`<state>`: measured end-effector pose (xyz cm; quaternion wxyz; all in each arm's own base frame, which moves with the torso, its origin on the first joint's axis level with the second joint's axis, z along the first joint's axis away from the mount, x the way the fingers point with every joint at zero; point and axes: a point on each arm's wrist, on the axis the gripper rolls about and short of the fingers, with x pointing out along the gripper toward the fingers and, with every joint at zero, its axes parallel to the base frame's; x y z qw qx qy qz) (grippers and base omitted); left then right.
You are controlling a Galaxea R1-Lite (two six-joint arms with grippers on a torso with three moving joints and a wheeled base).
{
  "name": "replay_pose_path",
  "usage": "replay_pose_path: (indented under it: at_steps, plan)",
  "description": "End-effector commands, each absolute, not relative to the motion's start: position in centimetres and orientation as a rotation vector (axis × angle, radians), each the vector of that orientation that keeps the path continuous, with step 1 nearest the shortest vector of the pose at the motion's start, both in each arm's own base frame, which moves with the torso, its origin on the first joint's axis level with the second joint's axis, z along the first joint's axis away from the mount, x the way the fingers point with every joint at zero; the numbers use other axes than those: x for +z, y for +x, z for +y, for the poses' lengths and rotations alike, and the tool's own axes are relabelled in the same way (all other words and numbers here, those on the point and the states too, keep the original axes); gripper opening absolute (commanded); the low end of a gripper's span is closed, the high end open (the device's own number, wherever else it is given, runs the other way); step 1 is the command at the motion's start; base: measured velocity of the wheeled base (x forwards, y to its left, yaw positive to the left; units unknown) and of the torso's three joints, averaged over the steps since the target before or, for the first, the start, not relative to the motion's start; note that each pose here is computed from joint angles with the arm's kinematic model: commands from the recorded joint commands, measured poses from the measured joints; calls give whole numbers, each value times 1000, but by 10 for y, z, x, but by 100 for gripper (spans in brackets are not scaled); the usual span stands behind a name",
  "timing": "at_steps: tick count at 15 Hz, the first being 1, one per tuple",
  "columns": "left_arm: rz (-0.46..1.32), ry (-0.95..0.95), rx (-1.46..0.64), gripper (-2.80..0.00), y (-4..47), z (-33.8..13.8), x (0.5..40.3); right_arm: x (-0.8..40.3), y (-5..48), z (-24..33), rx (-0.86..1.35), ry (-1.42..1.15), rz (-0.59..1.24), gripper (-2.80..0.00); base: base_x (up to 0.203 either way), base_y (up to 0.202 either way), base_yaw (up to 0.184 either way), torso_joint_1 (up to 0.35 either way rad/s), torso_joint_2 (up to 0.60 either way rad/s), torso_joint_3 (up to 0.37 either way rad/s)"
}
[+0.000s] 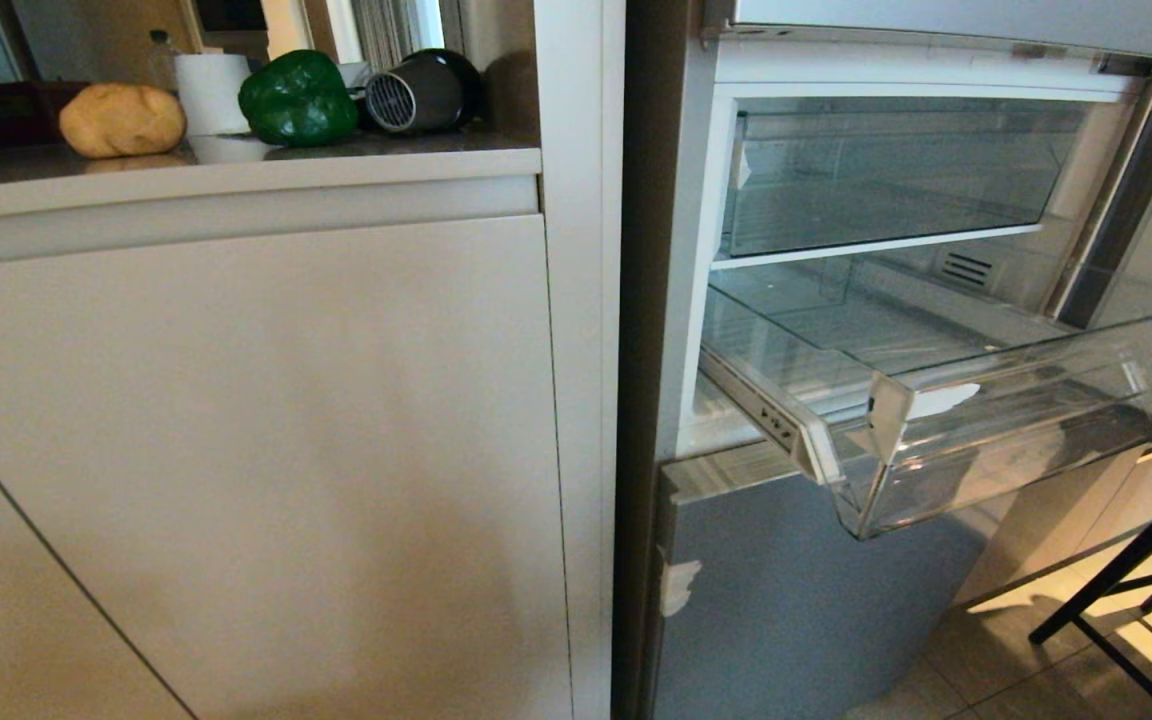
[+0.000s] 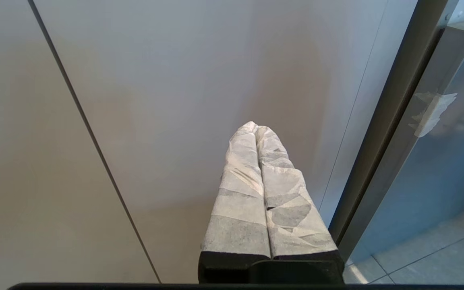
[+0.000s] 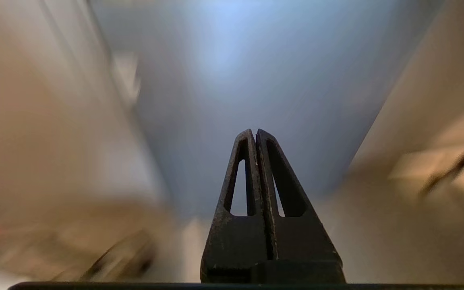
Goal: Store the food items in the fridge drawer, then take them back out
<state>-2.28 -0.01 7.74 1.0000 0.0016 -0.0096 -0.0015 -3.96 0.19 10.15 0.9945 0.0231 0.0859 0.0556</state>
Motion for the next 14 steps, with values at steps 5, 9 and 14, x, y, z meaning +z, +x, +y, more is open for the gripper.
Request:
replay_pose_path:
  at_steps: [5,9,14]
  plan:
    - [-9,3,-3,-280,-22,0,75,78,-29,2,111,-160,92,-280,0,0,0,0,0,0]
    - [-9,3,-3,-280,-22,0,75,75,-26,1,73,-94,60,-280,0,0,0,0,0,0]
    - [-11,3,-3,-280,-22,0,75,75,-23,1,67,-88,8,-280,0,0,0,0,0,0]
